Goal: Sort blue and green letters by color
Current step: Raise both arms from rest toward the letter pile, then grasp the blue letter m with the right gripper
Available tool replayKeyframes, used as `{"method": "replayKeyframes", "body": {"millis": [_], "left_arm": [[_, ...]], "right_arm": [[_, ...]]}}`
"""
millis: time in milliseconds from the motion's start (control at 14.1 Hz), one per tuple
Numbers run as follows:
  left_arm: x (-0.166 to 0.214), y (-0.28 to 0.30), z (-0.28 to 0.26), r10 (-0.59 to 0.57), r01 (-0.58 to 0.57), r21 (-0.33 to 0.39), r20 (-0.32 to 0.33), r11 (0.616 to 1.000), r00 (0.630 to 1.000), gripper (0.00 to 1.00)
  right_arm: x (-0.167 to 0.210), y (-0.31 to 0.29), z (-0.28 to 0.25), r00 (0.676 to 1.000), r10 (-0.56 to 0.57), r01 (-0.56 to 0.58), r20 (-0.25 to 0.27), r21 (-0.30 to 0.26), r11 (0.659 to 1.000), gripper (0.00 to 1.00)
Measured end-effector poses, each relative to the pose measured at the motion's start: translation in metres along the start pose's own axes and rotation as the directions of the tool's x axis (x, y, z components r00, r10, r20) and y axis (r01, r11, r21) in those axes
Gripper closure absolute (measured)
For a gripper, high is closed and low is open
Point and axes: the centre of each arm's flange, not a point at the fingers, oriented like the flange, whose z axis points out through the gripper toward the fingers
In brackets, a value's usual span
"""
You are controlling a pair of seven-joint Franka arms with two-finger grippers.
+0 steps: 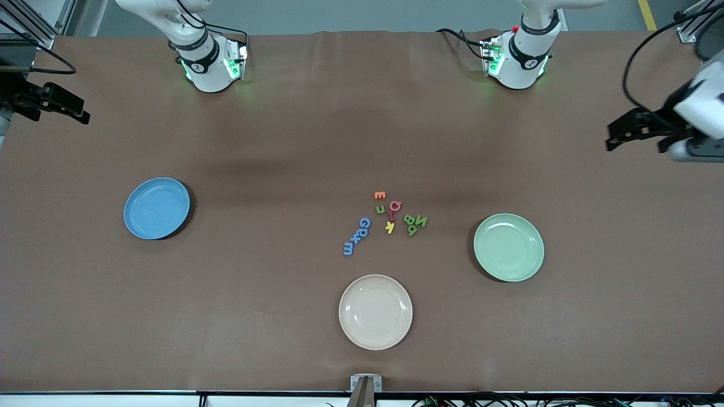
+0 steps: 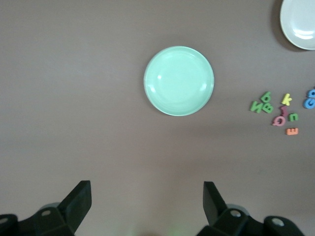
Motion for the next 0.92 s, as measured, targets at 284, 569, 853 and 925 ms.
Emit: {"method": "replayKeyframes", "body": {"millis": [284,569,853,925], "left_arm": [[0.012,0.129,0.074,-0.045,0.044,0.011,0.116,0.999,0.992,0.00],[0.018,0.235,0.156,-0.128,0.126,0.025,0.139,0.992,0.982,0.00],[0.008,0.322,0.225,-0.218,0.219,0.007,0.108,0.976,0.970,0.00],[0.006,0.338,0.243,-0.236,0.237,0.002,0.102,0.972,0.967,0.00]], "right_arm": [[0.031,-0.001,0.025,1.000,0.001,-0.001,-0.009,-0.002,1.000,0.00],[0.091,-0.041,0.112,0.995,-0.038,0.040,0.093,-0.018,0.999,0.00],[0.095,-0.149,0.137,0.998,-0.003,0.004,0.055,-0.005,1.000,0.00],[0.098,-0.178,0.151,0.999,-0.019,0.018,0.047,0.024,1.000,0.00]]}}
